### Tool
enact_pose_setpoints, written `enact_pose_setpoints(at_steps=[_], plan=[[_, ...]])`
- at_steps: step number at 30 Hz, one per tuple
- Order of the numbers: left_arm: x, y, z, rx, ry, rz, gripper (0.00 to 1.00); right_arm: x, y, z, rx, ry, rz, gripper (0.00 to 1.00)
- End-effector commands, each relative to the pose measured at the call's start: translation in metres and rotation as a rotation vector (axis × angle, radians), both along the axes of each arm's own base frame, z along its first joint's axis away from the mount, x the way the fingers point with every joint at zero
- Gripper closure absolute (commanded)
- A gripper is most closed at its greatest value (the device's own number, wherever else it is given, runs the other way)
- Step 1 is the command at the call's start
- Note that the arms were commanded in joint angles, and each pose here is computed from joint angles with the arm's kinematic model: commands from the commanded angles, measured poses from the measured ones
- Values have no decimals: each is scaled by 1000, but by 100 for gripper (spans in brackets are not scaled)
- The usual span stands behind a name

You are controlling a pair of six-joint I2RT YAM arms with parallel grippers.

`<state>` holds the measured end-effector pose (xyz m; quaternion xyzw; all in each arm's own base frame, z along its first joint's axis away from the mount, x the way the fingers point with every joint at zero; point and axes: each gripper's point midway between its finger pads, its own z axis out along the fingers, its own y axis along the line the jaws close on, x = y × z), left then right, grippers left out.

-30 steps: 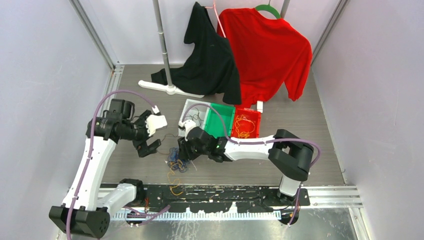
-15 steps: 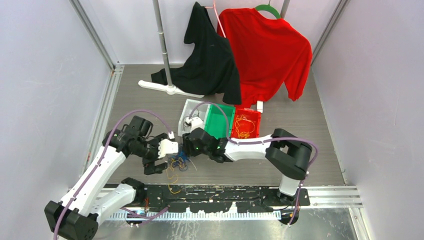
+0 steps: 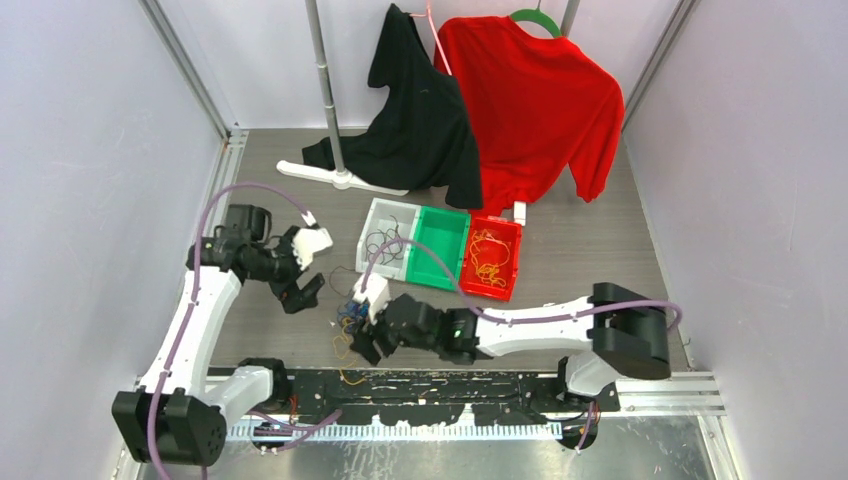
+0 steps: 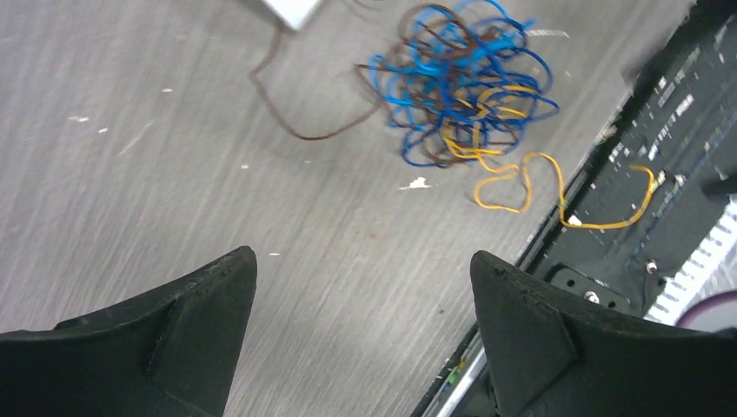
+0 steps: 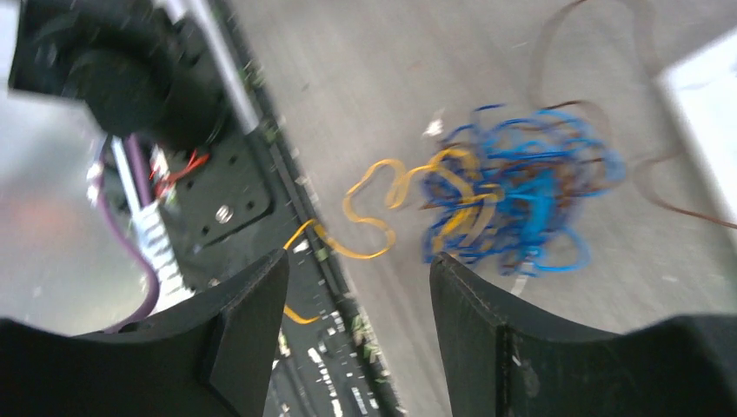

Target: Untangle the cables

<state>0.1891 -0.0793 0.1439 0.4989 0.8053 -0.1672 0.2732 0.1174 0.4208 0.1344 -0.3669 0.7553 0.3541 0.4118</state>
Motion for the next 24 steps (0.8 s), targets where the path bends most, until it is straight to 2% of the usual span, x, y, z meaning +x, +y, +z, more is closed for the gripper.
enact_pose_setpoints(at_steps=[1, 11, 16, 19, 24], plan=[[30, 6, 33, -85, -70, 75, 7, -42, 30, -11, -58, -20, 220, 34], [34, 8, 52, -100, -88, 61, 5, -60, 75, -47, -127, 10, 355, 34], [30, 7, 58, -104, -83, 60, 5, -54, 87, -76, -218, -2, 328, 37], [26, 6, 61, -104, -105, 51, 5, -43, 83, -84, -253, -23, 262, 47], [22, 2, 66, -121, -129, 25, 5, -20, 66, -79, -295, -84, 135, 79]])
